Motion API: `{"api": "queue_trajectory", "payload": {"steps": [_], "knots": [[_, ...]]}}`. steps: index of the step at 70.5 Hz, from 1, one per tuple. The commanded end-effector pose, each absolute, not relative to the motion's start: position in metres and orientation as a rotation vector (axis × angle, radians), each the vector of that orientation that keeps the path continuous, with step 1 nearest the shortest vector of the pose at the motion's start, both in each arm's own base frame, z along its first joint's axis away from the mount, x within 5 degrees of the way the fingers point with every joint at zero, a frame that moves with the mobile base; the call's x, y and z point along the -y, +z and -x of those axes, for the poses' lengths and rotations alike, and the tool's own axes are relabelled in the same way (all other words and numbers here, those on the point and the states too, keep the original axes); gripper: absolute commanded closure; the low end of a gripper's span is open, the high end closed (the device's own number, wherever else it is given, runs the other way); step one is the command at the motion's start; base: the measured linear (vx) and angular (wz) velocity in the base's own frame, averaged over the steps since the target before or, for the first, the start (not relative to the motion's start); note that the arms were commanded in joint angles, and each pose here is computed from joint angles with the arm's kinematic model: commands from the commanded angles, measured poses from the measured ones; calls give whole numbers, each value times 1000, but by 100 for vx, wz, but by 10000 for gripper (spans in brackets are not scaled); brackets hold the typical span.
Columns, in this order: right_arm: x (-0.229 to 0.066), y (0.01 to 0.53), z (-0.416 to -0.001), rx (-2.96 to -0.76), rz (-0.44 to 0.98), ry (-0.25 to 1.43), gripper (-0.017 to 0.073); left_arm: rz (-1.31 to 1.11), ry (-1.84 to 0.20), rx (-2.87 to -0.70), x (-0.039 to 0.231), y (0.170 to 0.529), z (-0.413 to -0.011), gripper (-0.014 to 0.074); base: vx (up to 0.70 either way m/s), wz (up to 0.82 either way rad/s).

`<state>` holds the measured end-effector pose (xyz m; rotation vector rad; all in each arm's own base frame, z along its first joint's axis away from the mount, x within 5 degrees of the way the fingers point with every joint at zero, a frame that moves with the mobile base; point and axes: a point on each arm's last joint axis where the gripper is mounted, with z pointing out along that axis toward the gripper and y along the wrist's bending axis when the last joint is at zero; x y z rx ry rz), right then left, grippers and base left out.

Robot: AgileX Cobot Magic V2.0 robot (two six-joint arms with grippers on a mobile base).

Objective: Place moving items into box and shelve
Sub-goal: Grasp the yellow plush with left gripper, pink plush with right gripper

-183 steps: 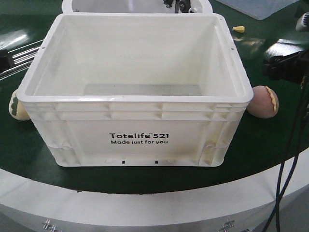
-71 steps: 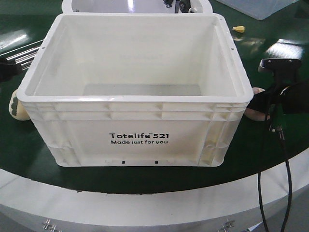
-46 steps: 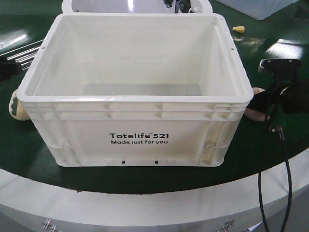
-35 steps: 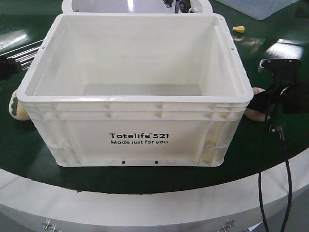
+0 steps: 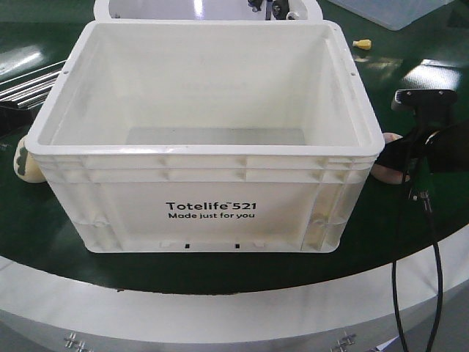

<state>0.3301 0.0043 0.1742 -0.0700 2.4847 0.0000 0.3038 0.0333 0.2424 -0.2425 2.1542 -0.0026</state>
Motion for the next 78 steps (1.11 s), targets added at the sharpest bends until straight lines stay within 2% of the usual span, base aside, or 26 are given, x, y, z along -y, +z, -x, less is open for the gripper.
{"api": "queue_trajectory", "payload": {"steps": [1,43,78], "knots": [[-2,191,-336,-2402,71,-12,571,243,-15,-2039,-34,261,-311,60,0,0],[-2,191,-337,-2400,71,-12,571,256,-16,-2188,-34,203,-334,60,0,0],[-2,192,-337,-2394,71,-13,571,237,-31,-2183,-28,186,-343,60,0,0]]}}
